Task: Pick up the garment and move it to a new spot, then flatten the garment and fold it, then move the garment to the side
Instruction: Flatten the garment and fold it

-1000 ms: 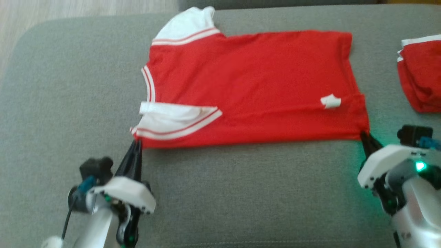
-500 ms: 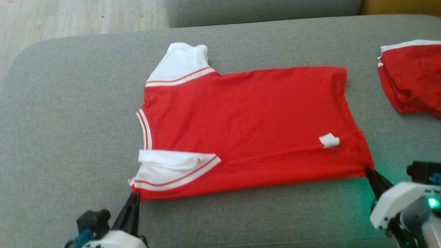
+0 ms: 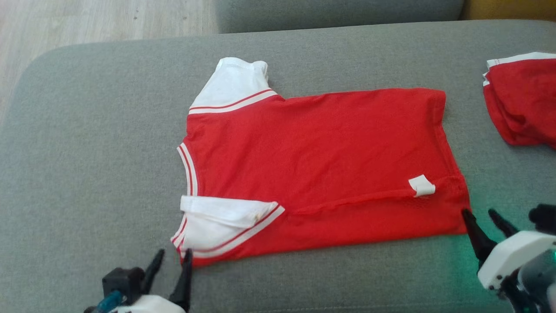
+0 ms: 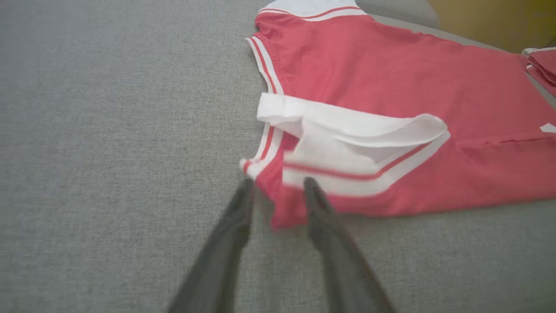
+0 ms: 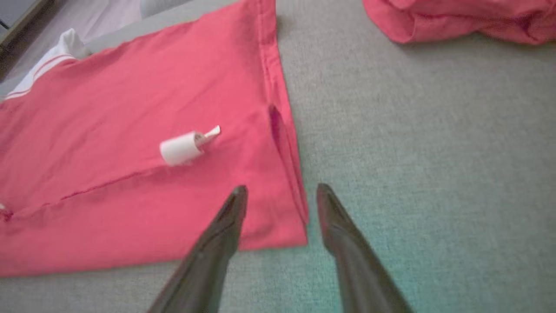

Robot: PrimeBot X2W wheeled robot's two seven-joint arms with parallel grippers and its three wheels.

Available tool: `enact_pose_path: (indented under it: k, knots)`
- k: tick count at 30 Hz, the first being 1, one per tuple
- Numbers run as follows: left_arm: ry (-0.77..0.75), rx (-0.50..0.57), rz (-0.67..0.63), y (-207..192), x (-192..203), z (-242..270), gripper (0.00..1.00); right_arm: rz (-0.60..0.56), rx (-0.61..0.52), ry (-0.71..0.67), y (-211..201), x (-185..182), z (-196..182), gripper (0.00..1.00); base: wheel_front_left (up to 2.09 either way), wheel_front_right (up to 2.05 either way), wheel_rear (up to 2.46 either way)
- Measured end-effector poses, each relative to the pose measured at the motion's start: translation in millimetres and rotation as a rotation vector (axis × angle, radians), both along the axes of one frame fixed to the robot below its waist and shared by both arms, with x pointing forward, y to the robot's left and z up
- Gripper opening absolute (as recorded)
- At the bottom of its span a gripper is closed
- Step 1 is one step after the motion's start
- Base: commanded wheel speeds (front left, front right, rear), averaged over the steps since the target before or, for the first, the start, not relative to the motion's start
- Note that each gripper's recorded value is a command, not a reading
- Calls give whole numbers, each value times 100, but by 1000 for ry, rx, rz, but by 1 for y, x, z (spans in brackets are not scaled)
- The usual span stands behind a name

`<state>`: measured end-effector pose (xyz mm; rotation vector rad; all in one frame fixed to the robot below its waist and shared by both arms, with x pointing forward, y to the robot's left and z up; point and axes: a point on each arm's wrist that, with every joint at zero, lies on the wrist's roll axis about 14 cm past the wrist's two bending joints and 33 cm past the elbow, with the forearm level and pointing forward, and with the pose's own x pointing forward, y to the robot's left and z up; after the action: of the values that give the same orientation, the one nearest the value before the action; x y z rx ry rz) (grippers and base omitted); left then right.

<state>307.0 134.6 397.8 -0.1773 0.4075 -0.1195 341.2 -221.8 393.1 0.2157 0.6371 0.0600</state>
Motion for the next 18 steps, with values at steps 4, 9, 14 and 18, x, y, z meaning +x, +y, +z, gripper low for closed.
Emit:
enact_pose_path:
  k: [4,9,14,18]
  knots:
    - [-7,35,-33,2,3,4,100,7,13,-79,5,10,19,100,0,0,0]
    - [-91,57,-78,0,35,33,100,2,33,-194,10,22,37,100,0,0,0]
    - [-243,109,-181,-8,104,84,100,8,35,-220,14,35,33,100,0,0,0]
    - [-322,182,-250,-9,169,119,100,36,32,-225,20,55,30,100,0,0,0]
